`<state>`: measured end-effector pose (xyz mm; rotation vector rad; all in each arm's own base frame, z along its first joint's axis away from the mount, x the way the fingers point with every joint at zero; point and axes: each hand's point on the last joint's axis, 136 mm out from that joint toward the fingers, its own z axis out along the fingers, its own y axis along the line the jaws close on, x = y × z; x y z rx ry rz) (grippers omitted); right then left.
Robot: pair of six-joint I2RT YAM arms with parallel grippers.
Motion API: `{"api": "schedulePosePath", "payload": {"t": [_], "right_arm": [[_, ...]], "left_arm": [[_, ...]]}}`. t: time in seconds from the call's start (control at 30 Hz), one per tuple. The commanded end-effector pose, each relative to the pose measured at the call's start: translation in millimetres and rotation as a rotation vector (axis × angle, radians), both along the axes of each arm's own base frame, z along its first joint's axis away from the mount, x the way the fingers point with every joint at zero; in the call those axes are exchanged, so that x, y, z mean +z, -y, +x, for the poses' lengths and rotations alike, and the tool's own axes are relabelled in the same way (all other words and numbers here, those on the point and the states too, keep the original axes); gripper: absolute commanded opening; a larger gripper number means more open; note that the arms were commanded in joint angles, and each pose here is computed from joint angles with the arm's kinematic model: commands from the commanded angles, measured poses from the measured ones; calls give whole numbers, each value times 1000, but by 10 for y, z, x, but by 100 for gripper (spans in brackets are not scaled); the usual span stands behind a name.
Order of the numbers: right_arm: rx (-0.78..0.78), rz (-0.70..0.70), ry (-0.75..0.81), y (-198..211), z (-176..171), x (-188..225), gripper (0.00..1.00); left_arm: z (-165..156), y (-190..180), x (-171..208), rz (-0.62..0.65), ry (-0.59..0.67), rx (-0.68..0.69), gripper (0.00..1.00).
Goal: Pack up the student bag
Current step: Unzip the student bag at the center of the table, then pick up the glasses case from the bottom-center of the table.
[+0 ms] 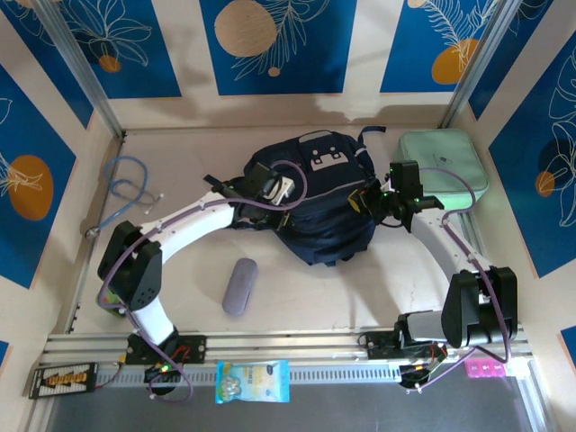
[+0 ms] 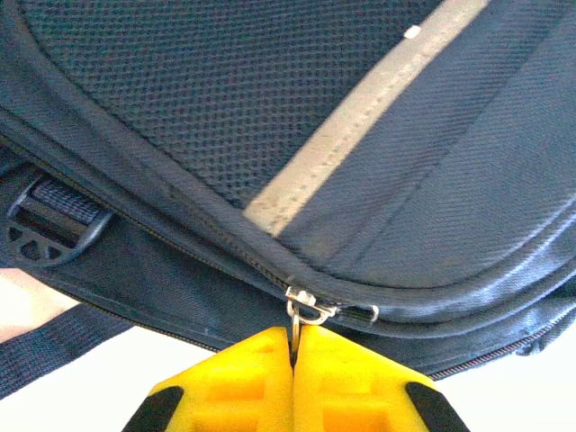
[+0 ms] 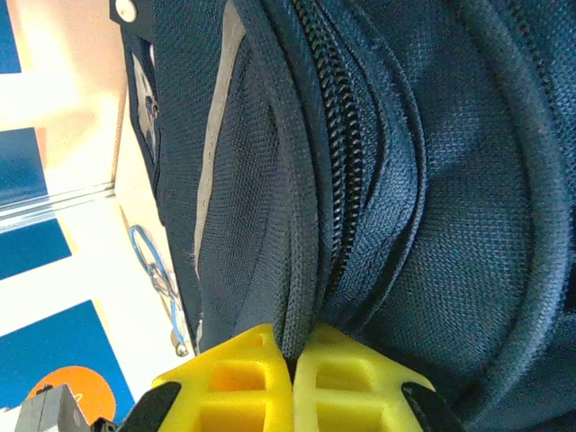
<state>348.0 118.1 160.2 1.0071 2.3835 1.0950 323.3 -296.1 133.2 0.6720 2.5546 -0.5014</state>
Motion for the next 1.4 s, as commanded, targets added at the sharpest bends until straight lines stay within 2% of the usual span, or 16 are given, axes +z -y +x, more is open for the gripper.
{"api": "schedulePosePath", "payload": {"t": [0.0, 0.2, 0.4, 0.47, 0.57, 0.63, 0.7, 0.8, 0.9, 1.0, 1.07, 1.2, 1.33, 1.37], "right_arm": [[-32, -35, 73, 132, 176, 158, 5], [0, -23, 73, 74, 199, 141, 5], [49, -30, 69, 5, 306, 102, 5], [62, -27, 68, -35, 327, 99, 5], [83, -13, 71, -111, 320, 95, 6], [93, -11, 71, -140, 290, 92, 10], [91, -30, 88, -115, 247, 126, 26], [75, -92, 128, -8, 169, 210, 49], [69, -182, 154, 115, 84, 294, 64], [82, -268, 164, 203, 16, 333, 73], [113, -296, 199, 203, -1, 376, 75], [124, -333, 223, 238, -45, 421, 87], [115, -331, 224, 245, -61, 419, 96], [116, -329, 222, 238, -61, 414, 97]], "left_arm": [[136, -232, -15, 30, -33, 79, 0], [387, -180, 6, -59, -55, 74, 0], [563, -254, -47, -27, -54, 88, 2], [606, -366, -29, 7, -23, 130, 19], [625, -608, 22, 45, 0, 231, 38], [554, -763, 22, 67, -8, 286, 54], [398, -917, -17, 94, -26, 328, 70], [72, -1079, -98, 125, -68, 320, 83], [-272, -1210, -216, 167, -129, 320, 91], [-614, -1214, -383, 202, -189, 292, 99], [-789, -1224, -497, 246, -222, 272, 100], [-976, -1292, -664, 364, -249, 249, 100], [-1046, -1181, -787, 354, -284, 222, 99], [-1056, -1117, -823, 335, -295, 207, 94]]}}
